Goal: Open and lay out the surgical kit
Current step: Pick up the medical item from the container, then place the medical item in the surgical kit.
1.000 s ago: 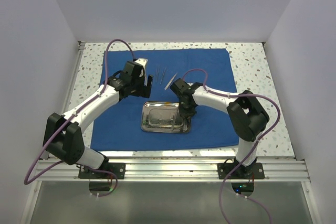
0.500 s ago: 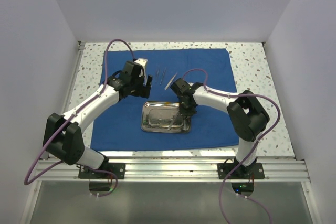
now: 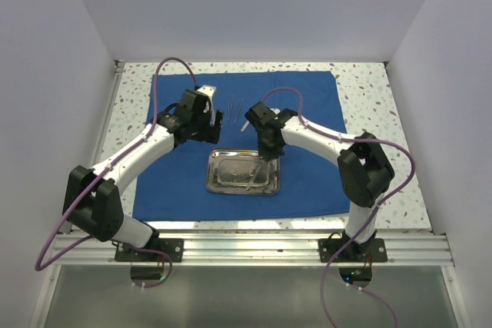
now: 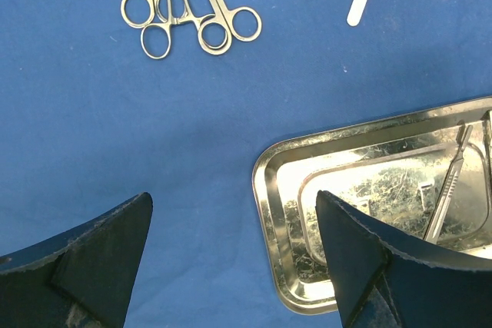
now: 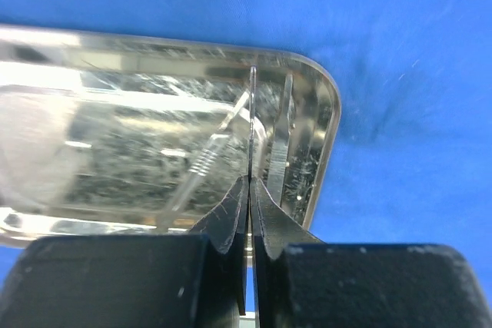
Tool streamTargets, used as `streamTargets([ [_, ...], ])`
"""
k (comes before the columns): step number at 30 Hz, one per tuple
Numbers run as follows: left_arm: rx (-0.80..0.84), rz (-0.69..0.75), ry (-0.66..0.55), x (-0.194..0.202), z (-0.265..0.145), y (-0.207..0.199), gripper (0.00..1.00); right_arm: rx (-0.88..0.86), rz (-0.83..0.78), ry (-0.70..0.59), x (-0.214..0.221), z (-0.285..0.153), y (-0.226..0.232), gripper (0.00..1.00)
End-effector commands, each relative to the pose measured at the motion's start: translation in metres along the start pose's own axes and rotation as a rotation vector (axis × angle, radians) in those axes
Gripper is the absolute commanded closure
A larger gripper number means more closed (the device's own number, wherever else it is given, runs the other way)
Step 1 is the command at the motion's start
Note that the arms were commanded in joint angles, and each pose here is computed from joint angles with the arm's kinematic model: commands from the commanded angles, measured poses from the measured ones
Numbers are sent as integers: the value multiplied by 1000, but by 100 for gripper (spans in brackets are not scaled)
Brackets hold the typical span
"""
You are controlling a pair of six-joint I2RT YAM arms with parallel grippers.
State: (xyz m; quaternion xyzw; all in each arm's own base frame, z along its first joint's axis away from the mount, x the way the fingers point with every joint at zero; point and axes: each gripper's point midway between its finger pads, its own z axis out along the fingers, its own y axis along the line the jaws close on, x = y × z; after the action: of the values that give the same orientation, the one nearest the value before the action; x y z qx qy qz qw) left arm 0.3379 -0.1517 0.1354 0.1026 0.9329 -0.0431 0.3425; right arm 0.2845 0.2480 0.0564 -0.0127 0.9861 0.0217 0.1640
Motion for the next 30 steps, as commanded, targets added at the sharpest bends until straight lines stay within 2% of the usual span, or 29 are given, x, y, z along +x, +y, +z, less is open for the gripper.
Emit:
streamTargets([
  [1,-6,-2,-38,-16,-7,2,10,5,-17,-115,-35,-44,-2,100],
  [7,-11,-3,-41,-18,-9,4,10,34,12,-163,-78,-50,-18,100],
  [14,-15,-1,-37,-16,-12,5,9,86,106,-211,-146,-28,-58,100],
  [16,-11,-6,-35,-15,-13,4,9,122,108,-201,-159,-11,-69,100],
  [17,-9,-12,-37,-15,-14,4,9,130,129,-239,-178,-15,-76,100],
  [18,-4,-16,-39,-16,-15,3,9,156,117,-215,-181,3,-80,100],
  [20,7,-29,-37,-16,-15,1,9,184,134,-242,-205,3,-90,100],
  [22,17,-40,-37,-16,-16,-1,9,221,130,-192,-206,27,-100,100],
  [23,20,-43,-38,-17,-17,-2,9,217,140,-224,-220,23,-99,100],
  [25,23,-49,-34,-16,-17,-3,9,227,142,-204,-223,41,-104,100],
  [26,25,-54,-37,-17,-18,-3,9,226,147,-213,-227,41,-105,97],
  [28,28,-55,-36,-18,-19,-4,9,230,143,-209,-228,47,-108,81],
  [29,28,-57,-39,-19,-20,-4,9,237,142,-200,-226,50,-110,55],
  [30,26,-57,-35,-18,-21,-3,9,244,144,-199,-225,50,-113,45],
])
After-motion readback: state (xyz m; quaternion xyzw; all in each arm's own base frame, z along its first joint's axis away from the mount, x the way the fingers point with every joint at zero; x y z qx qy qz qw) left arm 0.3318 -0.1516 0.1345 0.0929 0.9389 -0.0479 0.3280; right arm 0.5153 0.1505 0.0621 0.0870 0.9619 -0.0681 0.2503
